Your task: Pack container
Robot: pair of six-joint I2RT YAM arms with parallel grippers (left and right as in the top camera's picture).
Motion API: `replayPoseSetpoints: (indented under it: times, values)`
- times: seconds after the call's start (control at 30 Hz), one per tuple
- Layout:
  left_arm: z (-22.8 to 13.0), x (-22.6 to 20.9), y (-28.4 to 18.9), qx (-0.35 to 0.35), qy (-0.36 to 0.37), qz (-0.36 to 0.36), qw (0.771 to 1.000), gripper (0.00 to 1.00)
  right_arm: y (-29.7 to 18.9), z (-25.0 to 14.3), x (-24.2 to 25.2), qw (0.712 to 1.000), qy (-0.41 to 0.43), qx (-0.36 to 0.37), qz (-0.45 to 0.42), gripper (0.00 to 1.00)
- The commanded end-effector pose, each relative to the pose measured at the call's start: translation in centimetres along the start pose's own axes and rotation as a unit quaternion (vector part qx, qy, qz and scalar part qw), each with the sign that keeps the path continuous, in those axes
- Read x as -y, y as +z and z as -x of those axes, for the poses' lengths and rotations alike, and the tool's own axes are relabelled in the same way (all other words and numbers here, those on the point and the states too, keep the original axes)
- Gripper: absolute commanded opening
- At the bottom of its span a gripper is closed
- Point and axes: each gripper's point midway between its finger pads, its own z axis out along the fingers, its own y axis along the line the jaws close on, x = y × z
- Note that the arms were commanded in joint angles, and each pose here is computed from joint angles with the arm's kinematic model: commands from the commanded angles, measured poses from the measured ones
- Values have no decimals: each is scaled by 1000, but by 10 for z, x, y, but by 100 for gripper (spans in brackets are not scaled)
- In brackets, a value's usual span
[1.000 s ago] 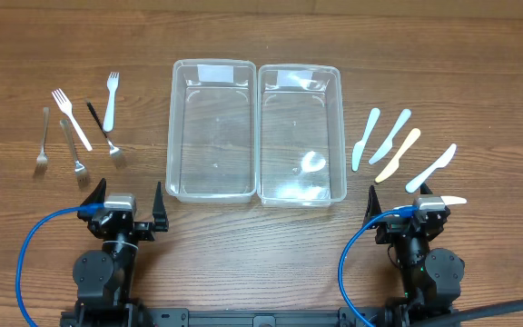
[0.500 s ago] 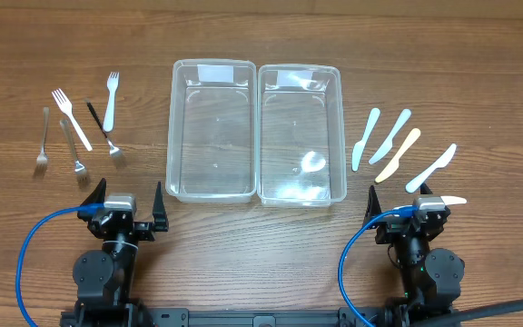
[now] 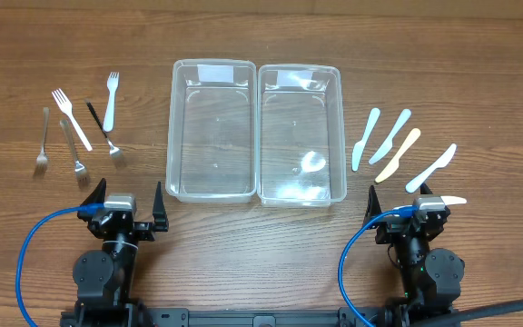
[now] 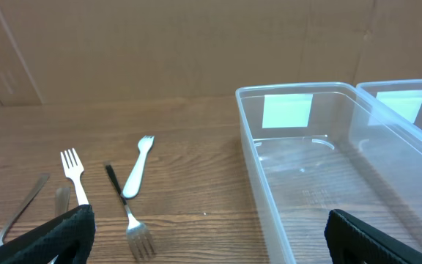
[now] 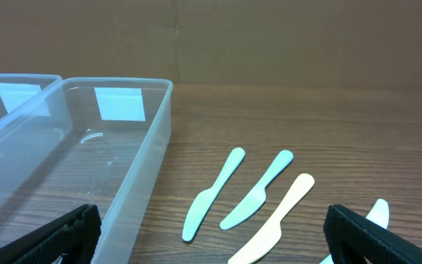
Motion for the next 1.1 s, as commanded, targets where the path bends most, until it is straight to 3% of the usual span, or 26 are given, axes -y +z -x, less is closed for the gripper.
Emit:
replayPoseSetpoints:
  times: [0.0,0.5,0.7,0.83,1.07]
  values:
    - [0,1,0,5,12,-3,1000,100,-1,2,1,1000,-3,6,-2,100]
    - [0,1,0,5,11,-3,1000,100,-1,2,1,1000,3,6,-2,100]
    - [0,1,0,5,2,-3,1000,100,-1,2,2,999,43,6,-6,100]
    - [0,0,0,5,0,-2,1000,100,-1,-2,18,995,85,1,-52,100]
    - [0,0,0,5,-9,-1,1000,100,3,-14,20,994,93,-29,-58,100]
